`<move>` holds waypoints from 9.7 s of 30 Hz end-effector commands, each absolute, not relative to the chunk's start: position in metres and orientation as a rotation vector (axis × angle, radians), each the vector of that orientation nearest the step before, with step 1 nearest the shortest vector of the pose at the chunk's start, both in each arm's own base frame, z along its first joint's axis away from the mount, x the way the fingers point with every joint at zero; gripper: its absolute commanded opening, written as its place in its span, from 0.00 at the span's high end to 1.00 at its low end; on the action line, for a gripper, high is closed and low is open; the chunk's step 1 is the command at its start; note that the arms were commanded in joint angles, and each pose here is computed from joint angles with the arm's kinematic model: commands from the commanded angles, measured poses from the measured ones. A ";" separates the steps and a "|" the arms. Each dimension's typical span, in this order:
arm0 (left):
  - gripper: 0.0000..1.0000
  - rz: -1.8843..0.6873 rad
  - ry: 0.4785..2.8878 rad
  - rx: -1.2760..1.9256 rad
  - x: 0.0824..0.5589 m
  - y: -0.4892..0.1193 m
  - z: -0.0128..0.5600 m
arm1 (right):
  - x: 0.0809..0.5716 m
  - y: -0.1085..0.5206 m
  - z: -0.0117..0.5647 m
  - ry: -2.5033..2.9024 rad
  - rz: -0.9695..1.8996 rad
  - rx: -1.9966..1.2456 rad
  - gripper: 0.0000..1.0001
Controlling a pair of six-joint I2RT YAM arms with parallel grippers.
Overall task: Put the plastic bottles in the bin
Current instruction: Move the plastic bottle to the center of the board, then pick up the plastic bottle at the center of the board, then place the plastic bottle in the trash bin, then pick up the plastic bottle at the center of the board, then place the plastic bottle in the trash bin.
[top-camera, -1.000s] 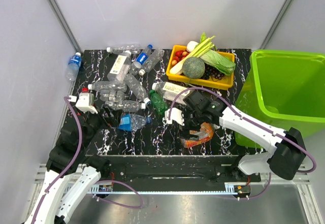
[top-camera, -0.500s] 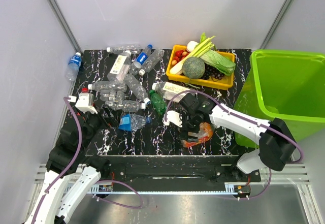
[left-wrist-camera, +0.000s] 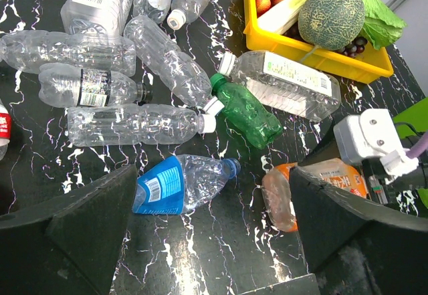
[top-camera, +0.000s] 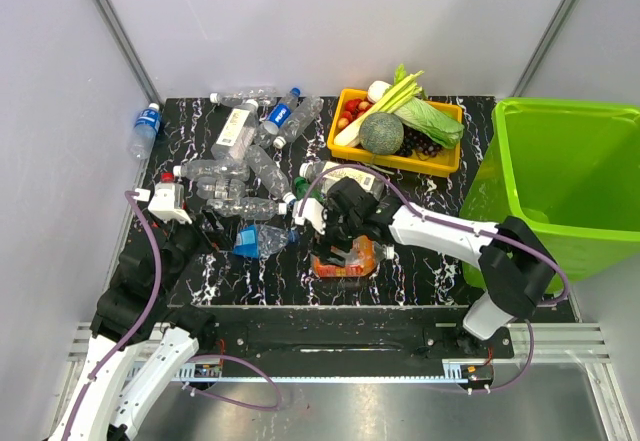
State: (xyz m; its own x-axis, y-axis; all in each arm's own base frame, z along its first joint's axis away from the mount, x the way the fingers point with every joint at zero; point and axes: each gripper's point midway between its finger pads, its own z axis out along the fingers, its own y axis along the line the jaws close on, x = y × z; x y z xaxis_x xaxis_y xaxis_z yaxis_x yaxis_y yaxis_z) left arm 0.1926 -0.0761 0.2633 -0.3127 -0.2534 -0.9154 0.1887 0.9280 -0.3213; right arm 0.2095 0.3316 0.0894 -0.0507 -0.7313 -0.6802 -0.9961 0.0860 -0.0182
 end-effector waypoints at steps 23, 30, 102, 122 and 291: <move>0.01 -0.431 1.801 -0.070 0.194 -0.072 0.270 | 0.196 0.219 0.076 2.059 0.192 -1.712 0.05; 0.01 -0.432 1.805 -0.068 0.194 -0.073 0.270 | 0.200 0.201 0.054 2.090 0.145 -1.748 0.03; 0.01 -0.424 1.816 -0.079 0.197 -0.072 0.267 | 0.285 0.125 0.460 1.393 -0.032 -0.135 0.77; 0.01 -0.435 1.824 -0.069 0.197 -0.075 0.266 | 0.206 -0.061 0.467 1.406 -0.631 0.291 0.71; 0.01 -0.429 1.907 -0.052 0.208 -0.084 0.250 | 0.214 -0.020 0.455 1.377 -0.202 0.452 0.14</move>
State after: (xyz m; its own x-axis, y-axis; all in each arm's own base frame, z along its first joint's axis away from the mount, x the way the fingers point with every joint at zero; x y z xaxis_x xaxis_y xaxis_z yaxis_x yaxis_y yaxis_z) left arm 0.2040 -0.0806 0.2441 -0.3904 -0.2244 -0.8929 0.1589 0.9389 -0.3054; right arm 0.2094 -0.0287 0.4436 0.1821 0.1107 -0.9770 0.4435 0.8776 0.1821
